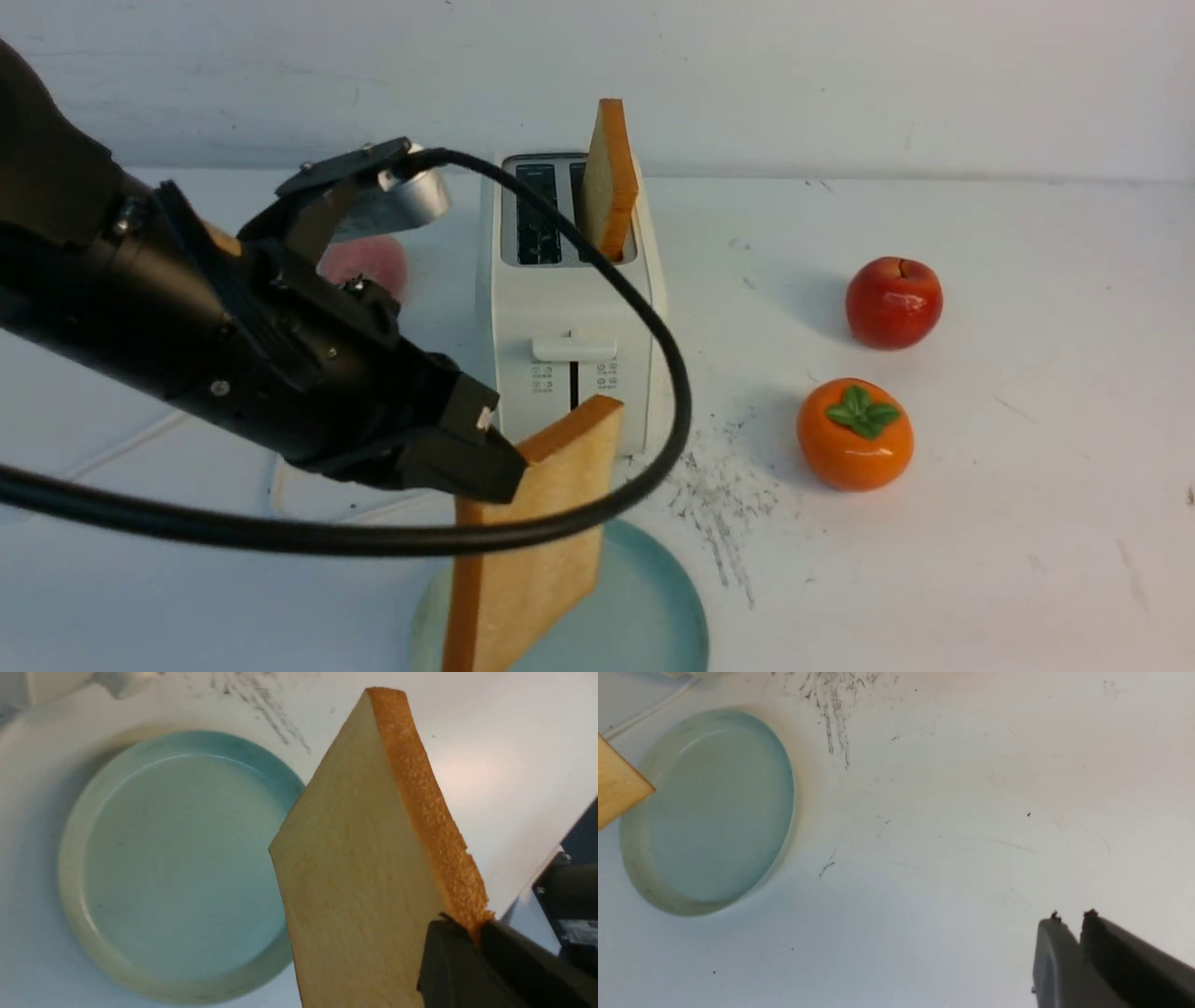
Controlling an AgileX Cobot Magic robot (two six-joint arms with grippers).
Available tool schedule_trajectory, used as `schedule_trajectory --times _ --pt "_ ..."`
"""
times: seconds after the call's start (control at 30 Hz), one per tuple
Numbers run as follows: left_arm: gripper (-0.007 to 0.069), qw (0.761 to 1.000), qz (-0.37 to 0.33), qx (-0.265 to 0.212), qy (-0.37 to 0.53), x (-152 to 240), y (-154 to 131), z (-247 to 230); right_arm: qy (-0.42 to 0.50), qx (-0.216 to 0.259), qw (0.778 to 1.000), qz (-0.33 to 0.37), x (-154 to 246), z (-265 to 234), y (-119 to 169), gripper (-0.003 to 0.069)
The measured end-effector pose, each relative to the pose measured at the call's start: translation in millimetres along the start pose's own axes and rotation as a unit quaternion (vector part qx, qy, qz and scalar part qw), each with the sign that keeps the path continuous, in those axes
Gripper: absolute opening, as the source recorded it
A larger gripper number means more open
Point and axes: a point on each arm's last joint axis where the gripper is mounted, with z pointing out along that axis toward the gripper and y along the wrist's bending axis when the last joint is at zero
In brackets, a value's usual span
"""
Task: Take toasted bread from bread machine on white table place on plate.
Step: 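Place the slice of bread on the plate with the left gripper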
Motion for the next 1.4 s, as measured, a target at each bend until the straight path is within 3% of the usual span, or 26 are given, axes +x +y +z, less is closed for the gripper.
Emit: schedule_trajectory --times 0.27,0.47,0.7,1.07,1.4 --pt "0.0035 0.997 -0.035 0.012 0.072 -4 25 43 -0.001 0.0 1.0 0.0 0 0 0 0.0085" --pt "0.0035 0.996 -0.06 0.004 0.072 -11 45 72 -0.001 -0.001 1.0 0.001 0 0 0 0.0087" --pt "0.0035 0.996 -0.076 0.007 0.048 -17 47 77 -0.001 -0.001 1.0 0.001 0 0 0 0.0093" --pt "0.0035 0.994 -0.08 0.053 0.052 -17 40 78 -0.001 -0.001 1.0 0.001 0 0 0 0.0098" --pt "0.0035 0.997 -0.049 0.012 0.057 -15 48 79 -0.001 -0.001 1.0 0.0 0 0 0 0.0106"
